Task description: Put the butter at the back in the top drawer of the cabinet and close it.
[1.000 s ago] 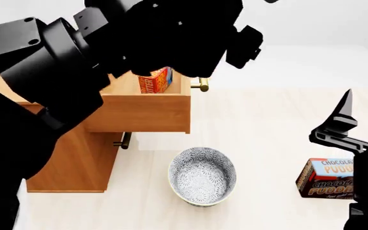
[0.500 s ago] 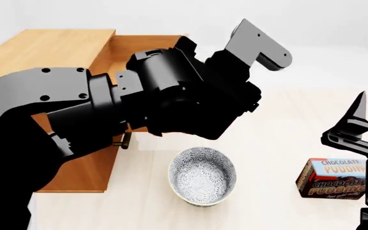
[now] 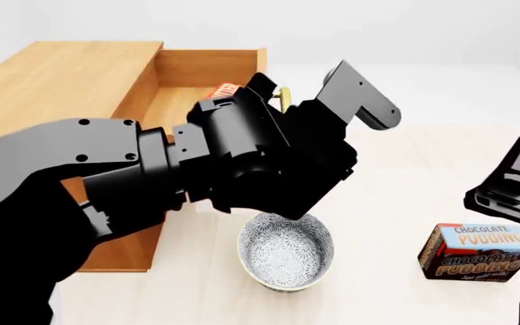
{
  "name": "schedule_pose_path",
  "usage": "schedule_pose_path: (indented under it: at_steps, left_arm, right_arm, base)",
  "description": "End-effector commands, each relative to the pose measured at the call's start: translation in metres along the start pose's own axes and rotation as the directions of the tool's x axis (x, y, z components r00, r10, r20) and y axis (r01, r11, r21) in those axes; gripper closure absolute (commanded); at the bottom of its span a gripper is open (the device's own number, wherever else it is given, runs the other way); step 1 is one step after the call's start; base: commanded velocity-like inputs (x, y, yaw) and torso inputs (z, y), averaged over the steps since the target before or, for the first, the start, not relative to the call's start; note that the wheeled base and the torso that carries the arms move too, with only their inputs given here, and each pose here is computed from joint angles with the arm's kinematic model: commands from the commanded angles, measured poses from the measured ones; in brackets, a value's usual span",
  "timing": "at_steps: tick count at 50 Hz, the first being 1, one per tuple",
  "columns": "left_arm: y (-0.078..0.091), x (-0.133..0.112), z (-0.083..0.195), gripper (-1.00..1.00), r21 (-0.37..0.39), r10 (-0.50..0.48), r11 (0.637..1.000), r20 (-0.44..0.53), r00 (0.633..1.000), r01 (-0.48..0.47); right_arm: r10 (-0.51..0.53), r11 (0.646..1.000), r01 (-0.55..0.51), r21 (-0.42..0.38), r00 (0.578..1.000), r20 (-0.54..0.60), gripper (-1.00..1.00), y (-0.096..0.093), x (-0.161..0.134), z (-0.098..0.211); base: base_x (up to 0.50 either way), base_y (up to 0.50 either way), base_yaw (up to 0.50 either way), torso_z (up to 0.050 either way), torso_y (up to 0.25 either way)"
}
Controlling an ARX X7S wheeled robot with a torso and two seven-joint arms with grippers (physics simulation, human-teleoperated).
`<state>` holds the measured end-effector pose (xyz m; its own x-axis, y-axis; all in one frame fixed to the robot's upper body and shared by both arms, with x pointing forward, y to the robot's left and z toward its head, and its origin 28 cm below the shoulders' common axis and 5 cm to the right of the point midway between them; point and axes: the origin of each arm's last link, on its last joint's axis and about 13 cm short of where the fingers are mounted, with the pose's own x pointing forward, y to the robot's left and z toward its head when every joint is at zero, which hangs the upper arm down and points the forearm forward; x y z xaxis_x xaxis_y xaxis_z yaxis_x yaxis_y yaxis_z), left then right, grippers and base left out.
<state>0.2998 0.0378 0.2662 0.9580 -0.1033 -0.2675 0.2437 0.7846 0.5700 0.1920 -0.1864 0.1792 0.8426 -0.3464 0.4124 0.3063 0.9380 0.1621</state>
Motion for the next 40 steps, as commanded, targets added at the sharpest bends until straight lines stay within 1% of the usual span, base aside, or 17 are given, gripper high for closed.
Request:
schedule_pose_path:
  at_steps: [1, 10, 18, 31, 40]
  left_arm:
    - [-0.002, 0.006, -0.009, -1.0, 0.045, 0.038, 0.998, -0.01, 0.999, -0.037]
    - [-0.001, 0.011, -0.016, -1.0, 0.086, 0.064, 0.994, -0.018, 0.998, -0.062]
    - [-0.001, 0.014, -0.024, -1.0, 0.145, 0.084, 0.986, -0.027, 0.996, -0.079]
    - [0.001, 0.018, -0.03, -1.0, 0.179, 0.112, 0.979, -0.059, 0.992, -0.099]
    - [0.0, 0.019, -0.033, -1.0, 0.206, 0.123, 0.972, -0.055, 0.991, -0.11]
  right_arm:
    - [-0.003, 1.0, 0.003, 0.003, 1.0, 0.0, -1.0, -0.002, -0.002, -0.001]
    - [-0.003, 1.0, 0.003, 0.004, 1.0, 0.001, -1.0, -0.002, -0.004, -0.001]
    - [-0.004, 1.0, 0.004, 0.004, 1.0, 0.002, -1.0, -0.002, -0.005, -0.001]
    - [-0.006, 1.0, 0.006, 0.005, 1.0, 0.003, -1.0, -0.003, -0.006, -0.002]
    - [-0.006, 1.0, 0.006, 0.005, 1.0, 0.005, -1.0, -0.003, -0.007, -0.001]
  base:
    - [0.0, 0.0, 0.0, 0.0, 0.0]
    - [0.0, 0.0, 0.0, 0.0, 0.0]
    - [0.0, 0.0, 0.0, 0.0, 0.0]
    - [0.0, 0.0, 0.0, 0.0, 0.0]
    - [0.0, 0.0, 0.0, 0.0, 0.0]
